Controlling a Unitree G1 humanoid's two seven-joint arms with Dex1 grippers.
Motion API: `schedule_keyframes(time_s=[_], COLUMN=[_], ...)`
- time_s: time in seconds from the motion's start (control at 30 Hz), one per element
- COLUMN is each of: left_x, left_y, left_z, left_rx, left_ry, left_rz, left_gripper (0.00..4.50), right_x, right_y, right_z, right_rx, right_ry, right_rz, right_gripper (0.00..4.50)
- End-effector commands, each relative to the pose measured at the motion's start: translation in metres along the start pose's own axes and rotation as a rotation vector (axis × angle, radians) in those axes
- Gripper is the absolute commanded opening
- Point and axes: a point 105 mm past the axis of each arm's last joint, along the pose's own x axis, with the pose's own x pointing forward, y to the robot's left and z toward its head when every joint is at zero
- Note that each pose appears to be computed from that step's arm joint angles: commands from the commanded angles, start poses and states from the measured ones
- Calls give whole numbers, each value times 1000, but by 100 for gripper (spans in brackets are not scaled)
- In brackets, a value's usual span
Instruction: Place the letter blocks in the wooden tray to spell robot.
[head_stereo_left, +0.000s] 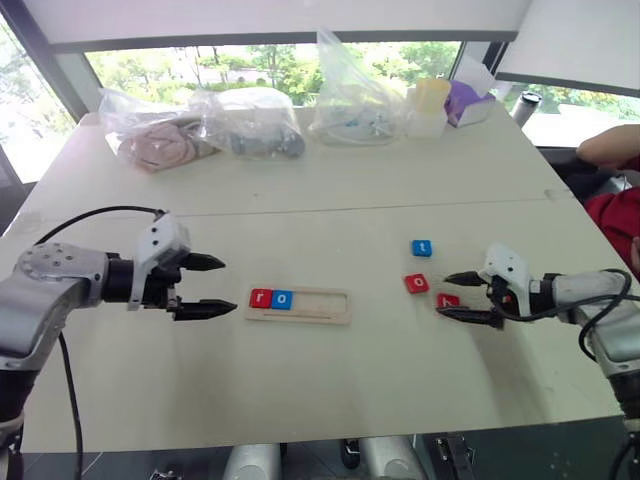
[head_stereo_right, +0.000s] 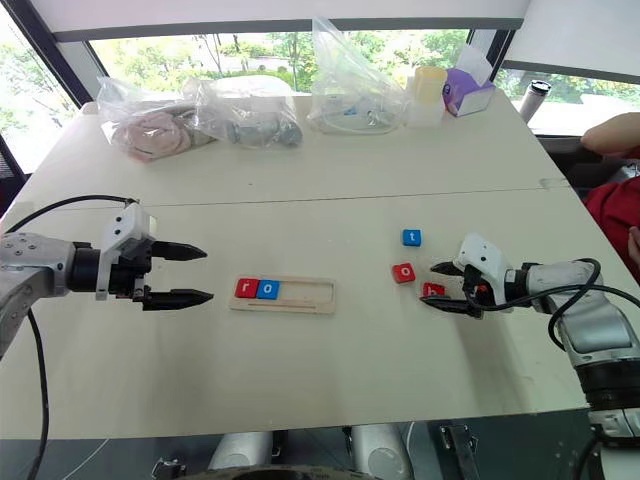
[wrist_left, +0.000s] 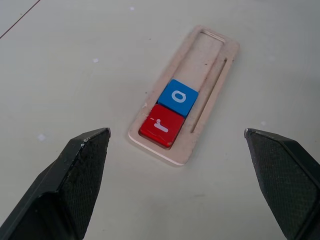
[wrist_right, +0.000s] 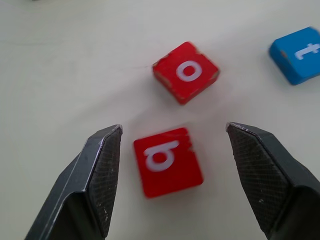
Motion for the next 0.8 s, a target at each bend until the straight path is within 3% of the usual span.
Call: schedule_keyframes(time_s=[0.03,0.47,0.57,0.67,0.8], left_x=[-2,0,0,-2,-9], left_y=[1,1,2,3,8], left_z=[3,0,-2,-3,-10], left_rx=[29,34,33,28,6], left_ry=[-1,10,14,18,34], left_rz=[9,19,25,32,60], left_gripper=[450,450,450,450,450], right_x=[-8,-4,-4,-3,6], right_y=[0,-13,-11,-8,-2], right_z=[9,-23,-23,-17,16], right_rx=[-20,-59,-59,-59,-159], right_ry=[-24,49,36,16,-34], right_rz=[-13,-88,-75,-67,-49], right_gripper=[356,356,270,117,115])
